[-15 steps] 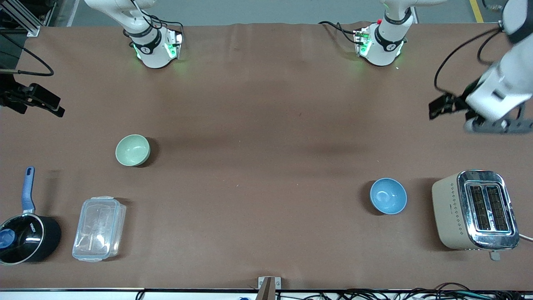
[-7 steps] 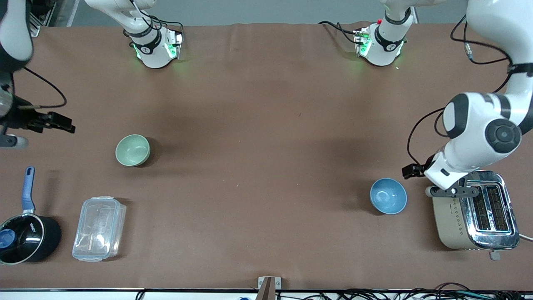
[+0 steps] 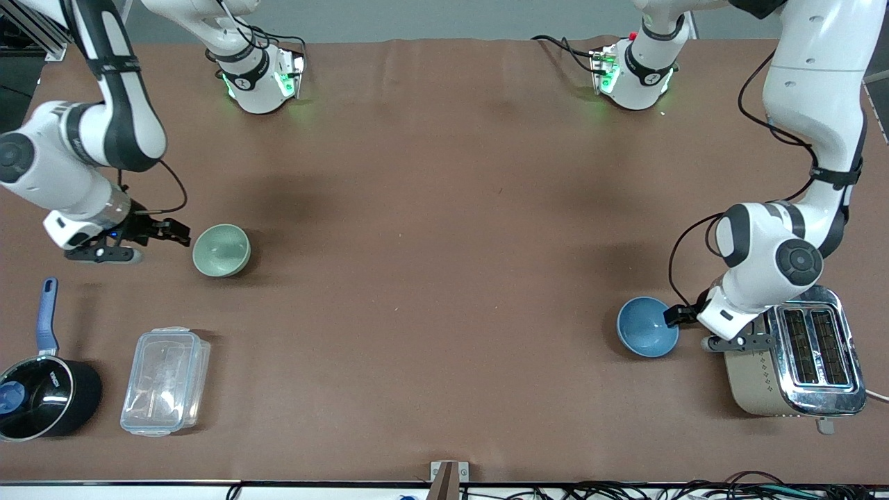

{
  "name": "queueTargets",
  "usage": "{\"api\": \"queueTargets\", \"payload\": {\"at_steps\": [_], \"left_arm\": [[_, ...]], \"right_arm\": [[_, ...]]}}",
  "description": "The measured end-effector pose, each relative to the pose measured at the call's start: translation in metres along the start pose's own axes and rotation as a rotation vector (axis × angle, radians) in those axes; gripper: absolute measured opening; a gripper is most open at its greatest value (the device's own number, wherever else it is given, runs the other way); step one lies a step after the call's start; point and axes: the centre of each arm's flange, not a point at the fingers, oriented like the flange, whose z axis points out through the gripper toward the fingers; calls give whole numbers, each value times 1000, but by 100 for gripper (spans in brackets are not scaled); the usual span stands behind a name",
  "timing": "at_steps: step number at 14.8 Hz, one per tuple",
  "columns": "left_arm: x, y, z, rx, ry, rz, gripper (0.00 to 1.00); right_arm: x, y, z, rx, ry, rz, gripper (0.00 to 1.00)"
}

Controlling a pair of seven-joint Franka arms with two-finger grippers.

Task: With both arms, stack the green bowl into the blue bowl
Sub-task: 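Reach the right gripper to the green bowl while the left gripper reaches the blue bowl, then lift the green bowl with the right gripper while the left gripper slides the blue bowl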

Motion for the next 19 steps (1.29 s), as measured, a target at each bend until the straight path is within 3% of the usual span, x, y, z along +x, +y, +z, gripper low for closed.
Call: {"api": "queueTargets", "payload": {"at_steps": [6, 7, 9, 10, 14, 17, 19], "left_arm": [[5, 19, 13, -21, -6, -1, 17], [7, 25, 8, -31, 0, 5, 8], [8, 55, -7, -70, 6, -7, 7], [4, 83, -12, -97, -12, -31, 7], [-30, 219, -44, -210, -78, -138, 7], [-81, 327, -53, -228, -131, -183, 7], [-125, 396, -46, -217, -172, -222, 7]], "right_arm": [[-23, -1, 83, -21, 24, -2, 97], [-26, -1, 91, -24, 22, -3, 93], [-29, -1, 101, -25, 14, -2, 78], [-30, -1, 103, -25, 11, -2, 78], [-31, -1, 104, -25, 13, 0, 38], [-29, -2, 101, -22, 17, 12, 9], [-24, -4, 89, -16, -1, 23, 8]]}}
